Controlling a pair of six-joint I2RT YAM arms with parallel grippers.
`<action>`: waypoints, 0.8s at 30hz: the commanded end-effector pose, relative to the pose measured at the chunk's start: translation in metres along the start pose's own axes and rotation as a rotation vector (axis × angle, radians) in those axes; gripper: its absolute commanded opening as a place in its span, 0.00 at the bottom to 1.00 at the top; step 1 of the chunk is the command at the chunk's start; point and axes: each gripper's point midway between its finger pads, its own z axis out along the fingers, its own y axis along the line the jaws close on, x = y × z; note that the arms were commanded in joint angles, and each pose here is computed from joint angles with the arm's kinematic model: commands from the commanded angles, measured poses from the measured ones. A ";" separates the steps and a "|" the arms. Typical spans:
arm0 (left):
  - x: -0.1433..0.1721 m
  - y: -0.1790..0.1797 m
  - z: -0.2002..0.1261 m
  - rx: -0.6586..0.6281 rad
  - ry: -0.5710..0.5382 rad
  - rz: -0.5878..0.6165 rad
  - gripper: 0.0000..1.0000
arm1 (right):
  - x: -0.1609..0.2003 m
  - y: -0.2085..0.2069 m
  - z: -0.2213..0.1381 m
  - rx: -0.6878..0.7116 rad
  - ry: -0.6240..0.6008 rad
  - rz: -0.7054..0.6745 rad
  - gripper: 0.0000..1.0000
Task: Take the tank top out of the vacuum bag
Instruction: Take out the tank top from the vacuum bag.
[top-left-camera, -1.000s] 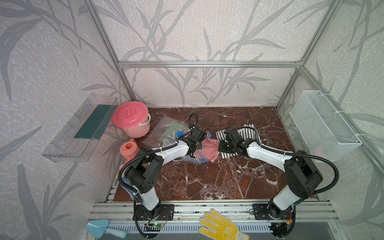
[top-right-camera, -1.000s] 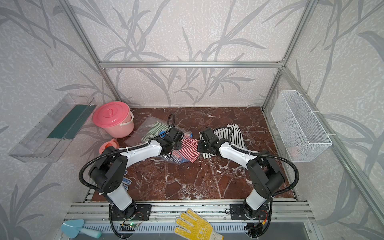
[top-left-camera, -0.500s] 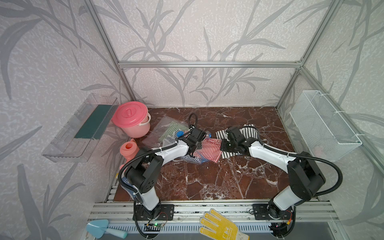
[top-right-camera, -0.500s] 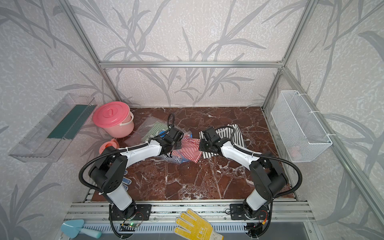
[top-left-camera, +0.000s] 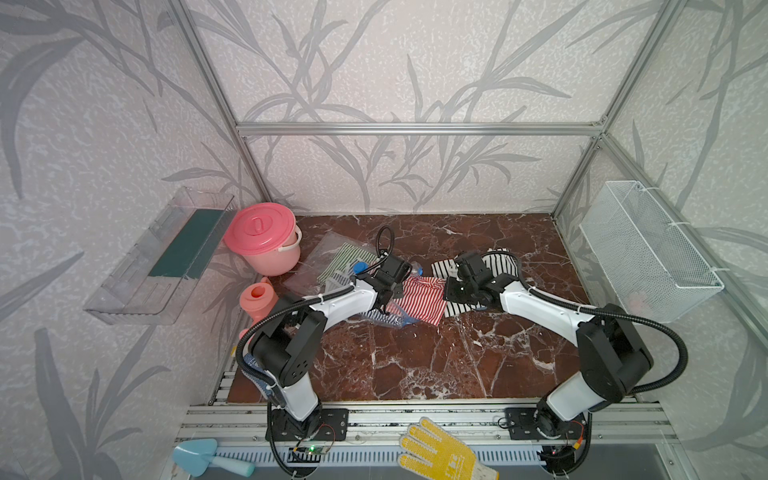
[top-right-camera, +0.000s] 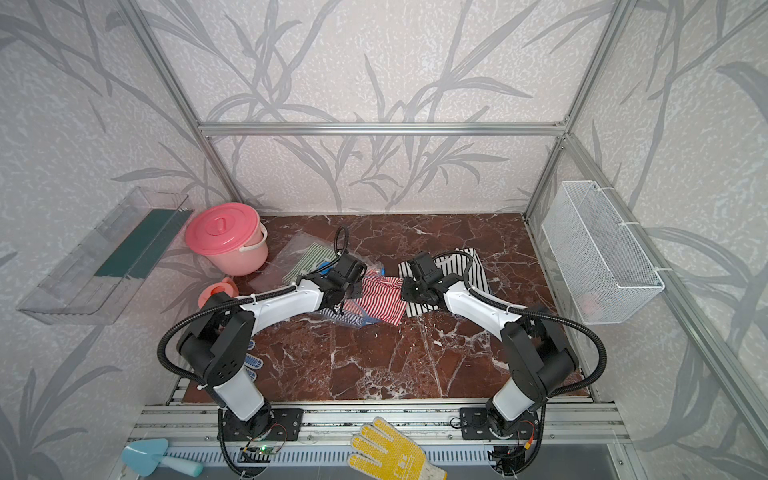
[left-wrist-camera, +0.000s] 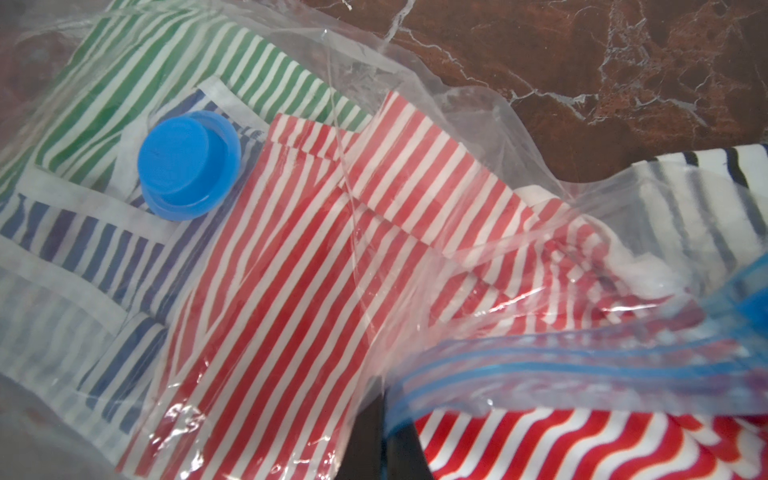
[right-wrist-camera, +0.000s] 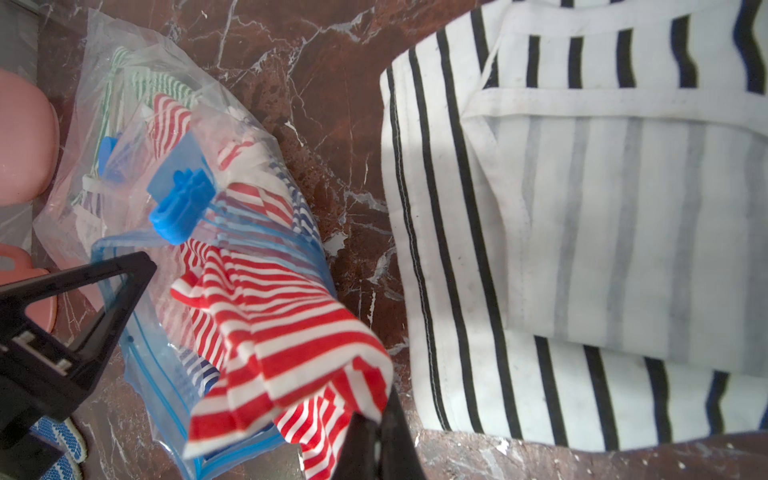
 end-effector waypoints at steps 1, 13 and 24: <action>-0.002 0.013 0.004 -0.048 -0.011 -0.005 0.00 | -0.021 0.004 -0.021 -0.001 -0.057 -0.005 0.00; -0.003 0.014 0.003 -0.048 -0.016 -0.006 0.00 | -0.028 -0.013 -0.031 0.029 -0.086 0.014 0.00; -0.003 0.015 0.003 -0.054 -0.016 -0.004 0.00 | -0.038 -0.029 -0.038 0.056 -0.091 0.013 0.00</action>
